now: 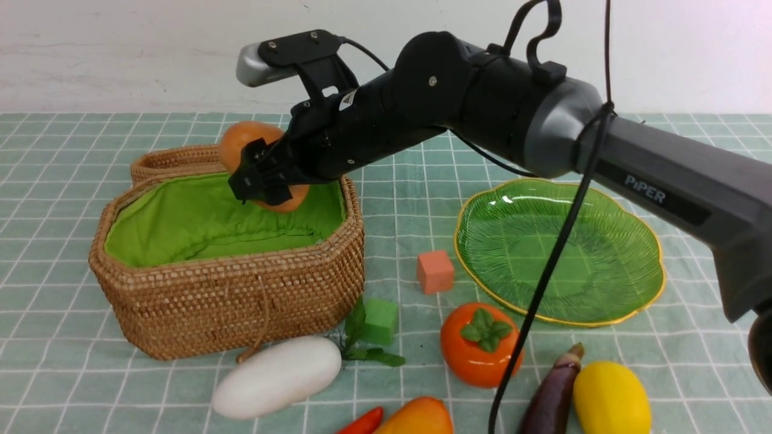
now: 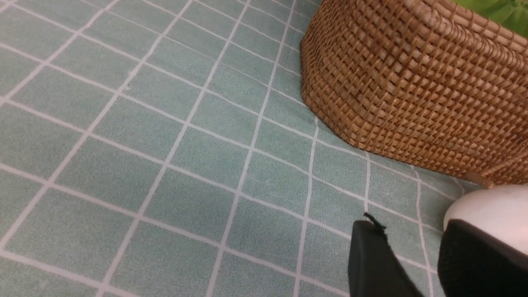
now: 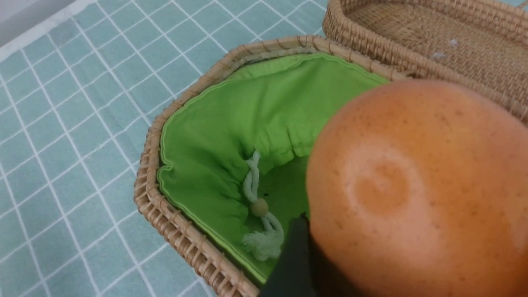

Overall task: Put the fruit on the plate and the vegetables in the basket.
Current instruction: Use the right arm to grab a potato and put it into the left basket

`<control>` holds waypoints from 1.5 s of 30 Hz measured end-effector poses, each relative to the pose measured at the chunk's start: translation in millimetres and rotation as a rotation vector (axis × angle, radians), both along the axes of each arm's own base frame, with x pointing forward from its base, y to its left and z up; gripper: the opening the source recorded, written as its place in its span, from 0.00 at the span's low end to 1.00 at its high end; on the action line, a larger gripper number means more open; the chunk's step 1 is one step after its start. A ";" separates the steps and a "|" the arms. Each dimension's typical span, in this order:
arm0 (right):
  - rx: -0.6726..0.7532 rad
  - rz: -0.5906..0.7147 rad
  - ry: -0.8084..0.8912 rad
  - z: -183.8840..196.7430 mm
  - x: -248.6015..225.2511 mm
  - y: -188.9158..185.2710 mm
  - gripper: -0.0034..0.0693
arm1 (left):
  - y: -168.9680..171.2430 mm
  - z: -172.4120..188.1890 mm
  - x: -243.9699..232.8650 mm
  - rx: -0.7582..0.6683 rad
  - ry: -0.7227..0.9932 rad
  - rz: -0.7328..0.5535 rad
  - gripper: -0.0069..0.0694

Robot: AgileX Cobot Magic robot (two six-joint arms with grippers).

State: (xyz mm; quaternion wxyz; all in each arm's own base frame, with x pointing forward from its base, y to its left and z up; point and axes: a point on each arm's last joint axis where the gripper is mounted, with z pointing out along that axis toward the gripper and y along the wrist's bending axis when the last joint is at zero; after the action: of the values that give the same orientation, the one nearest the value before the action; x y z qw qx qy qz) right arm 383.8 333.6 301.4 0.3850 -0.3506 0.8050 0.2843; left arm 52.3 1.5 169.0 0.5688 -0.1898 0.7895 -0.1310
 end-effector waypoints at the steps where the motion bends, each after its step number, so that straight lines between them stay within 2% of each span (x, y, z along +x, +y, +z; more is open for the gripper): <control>1: 0.000 0.000 0.002 -0.1 -0.1 0.0 0.91 | 0.0 0.0 0.0 0.000 0.000 0.000 0.40; 4: 0.011 -0.009 0.015 0.2 -0.1 0.2 0.91 | 0.0 0.0 0.0 0.000 0.000 0.000 0.40; 7: 0.031 -0.030 0.027 1.0 2.5 -1.9 0.97 | 0.0 0.0 0.0 0.000 0.000 0.000 0.40; 13: 0.107 -0.046 0.039 5.7 9.1 -7.2 1.00 | 0.0 0.0 0.0 0.000 0.000 0.000 0.40; 19: 0.074 -0.002 0.011 4.6 7.2 -6.6 1.00 | 0.0 0.0 0.0 0.000 0.000 0.000 0.40; 26: 0.004 -0.054 0.016 1.0 2.8 -3.2 1.00 | 0.0 0.0 0.0 0.000 0.000 0.000 0.40; 32: 0.011 -0.065 0.022 5.6 0.6 -3.4 1.00 | 0.0 0.0 0.0 0.000 0.000 0.000 0.40; 35: -0.037 -0.008 -0.022 12.4 -3.7 -3.3 1.00 | 0.0 0.0 0.0 0.000 0.000 0.000 0.40; 39: -0.190 0.090 -0.177 20.5 -11.2 -1.6 1.00 | 0.0 0.0 0.0 0.000 0.000 0.000 0.40; 41: -0.198 0.065 -0.166 18.3 -10.2 -1.3 1.00 | 0.0 0.0 0.0 0.000 0.000 0.000 0.40; 45: -0.123 -0.038 -0.076 11.1 -2.8 -1.0 1.00 | 0.0 0.0 0.0 0.000 0.000 0.000 0.40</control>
State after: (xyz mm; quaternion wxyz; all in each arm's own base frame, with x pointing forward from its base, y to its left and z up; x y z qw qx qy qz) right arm 381.0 332.7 312.4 0.3984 -0.3687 0.8123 0.2136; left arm 52.3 1.5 169.0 0.5688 -0.1898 0.7895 -0.1310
